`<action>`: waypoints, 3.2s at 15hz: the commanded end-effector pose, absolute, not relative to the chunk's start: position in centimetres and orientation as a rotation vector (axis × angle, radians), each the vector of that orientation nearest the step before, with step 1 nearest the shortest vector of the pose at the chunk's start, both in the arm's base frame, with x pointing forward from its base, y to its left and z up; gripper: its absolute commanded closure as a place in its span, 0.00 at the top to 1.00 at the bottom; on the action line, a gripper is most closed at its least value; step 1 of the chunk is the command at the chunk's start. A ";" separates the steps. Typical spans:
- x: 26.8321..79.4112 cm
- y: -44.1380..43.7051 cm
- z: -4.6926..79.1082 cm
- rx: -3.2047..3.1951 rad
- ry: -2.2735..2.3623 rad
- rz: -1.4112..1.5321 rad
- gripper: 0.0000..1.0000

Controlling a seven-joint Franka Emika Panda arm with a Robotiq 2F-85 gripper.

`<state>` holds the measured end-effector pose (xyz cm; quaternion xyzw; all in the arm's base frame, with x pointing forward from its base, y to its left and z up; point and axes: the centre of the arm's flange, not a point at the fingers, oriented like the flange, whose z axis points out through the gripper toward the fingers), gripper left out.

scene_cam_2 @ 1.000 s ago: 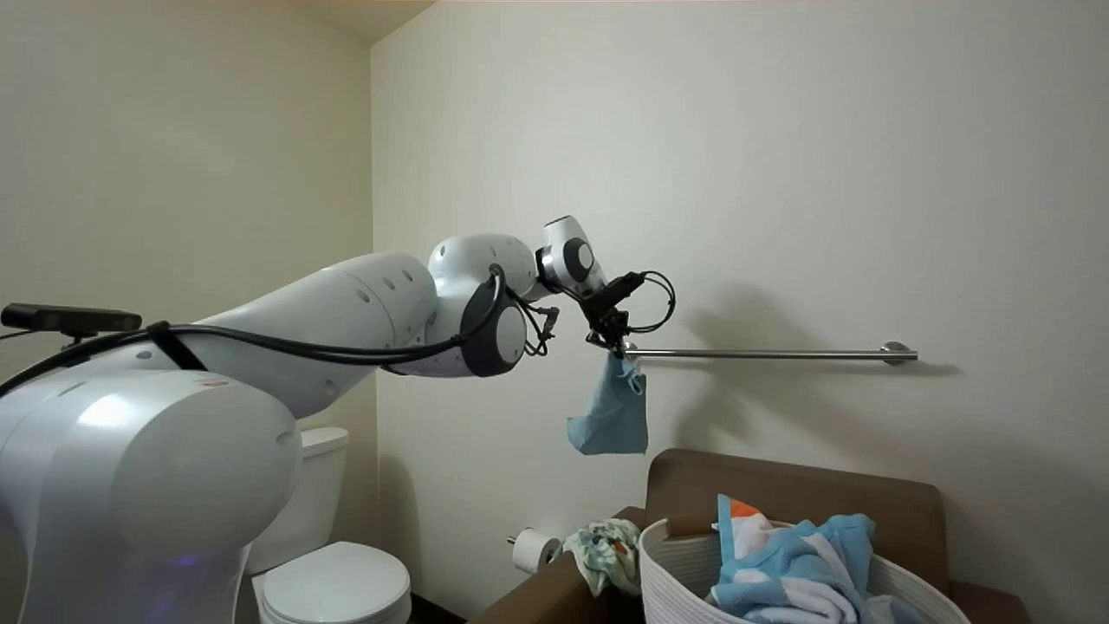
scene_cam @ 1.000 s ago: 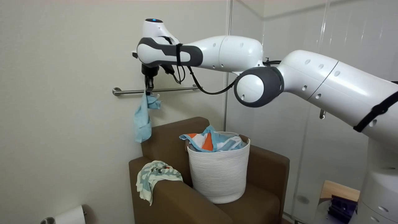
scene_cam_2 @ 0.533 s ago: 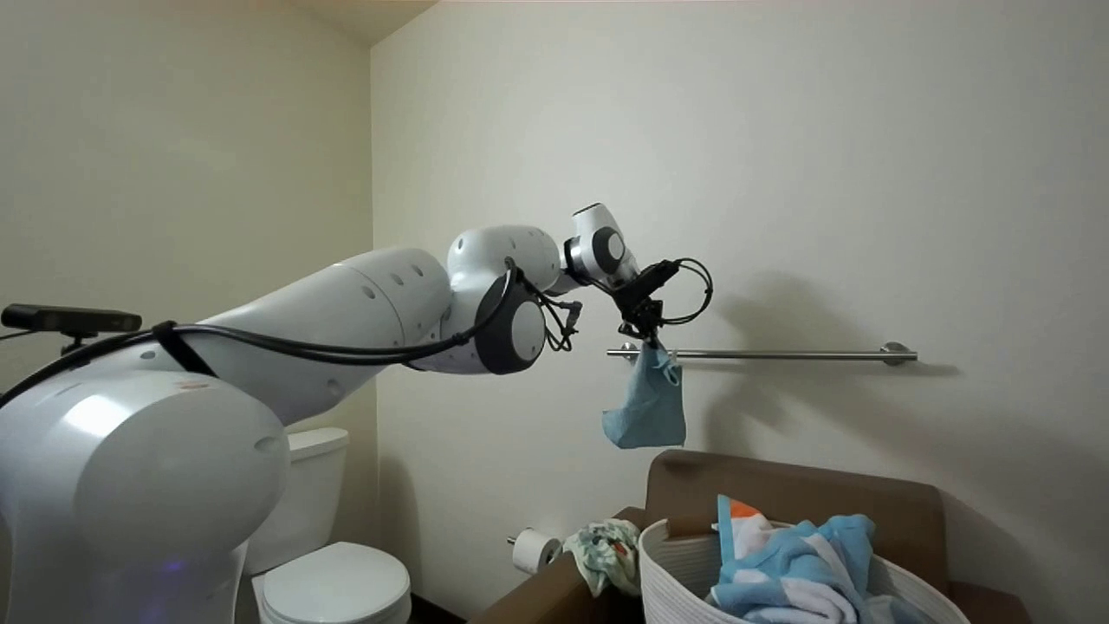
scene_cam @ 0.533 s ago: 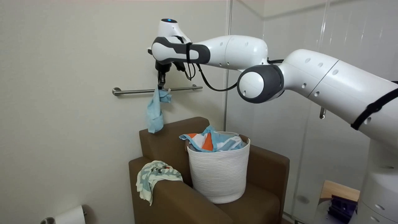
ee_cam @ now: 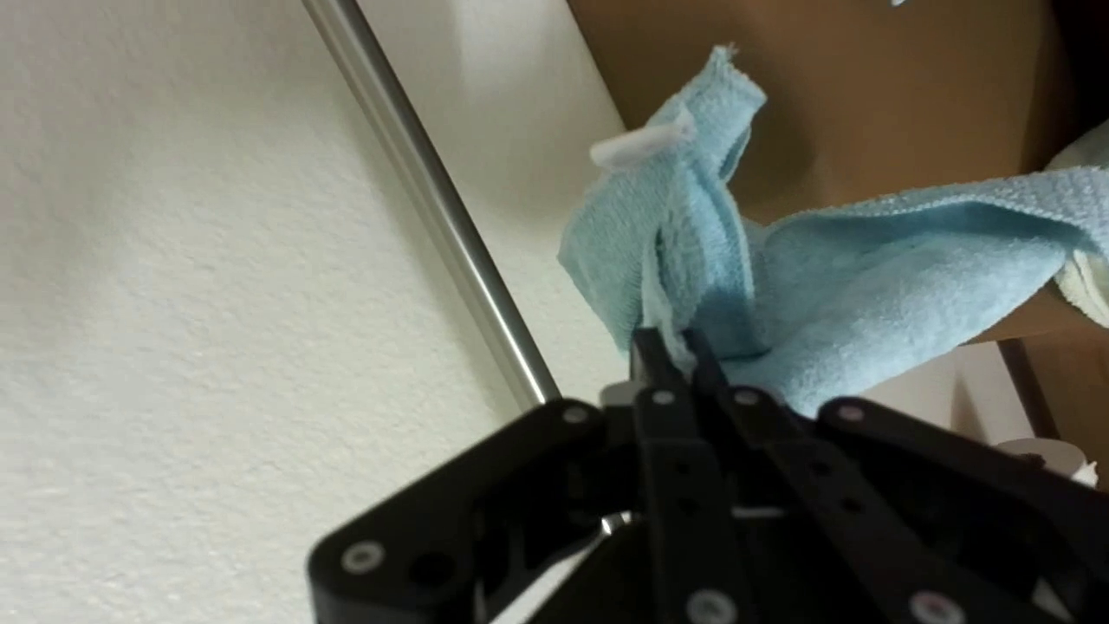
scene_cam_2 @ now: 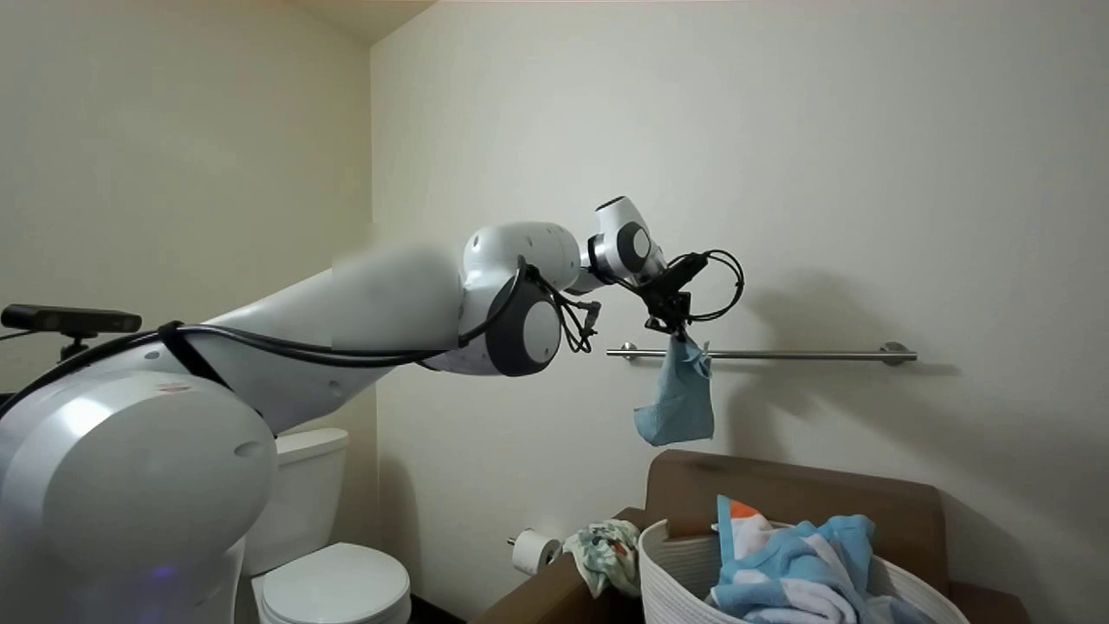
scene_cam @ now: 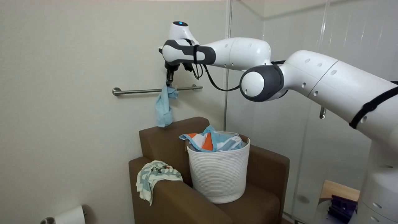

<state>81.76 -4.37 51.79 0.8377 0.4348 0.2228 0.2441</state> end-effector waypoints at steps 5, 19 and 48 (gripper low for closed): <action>74.6 -6.1 50.1 2.289 1.122 0.684 0.03; 74.9 -9.3 47.5 2.370 1.047 0.665 0.03; 82.8 -7.8 46.0 2.413 1.179 0.650 0.04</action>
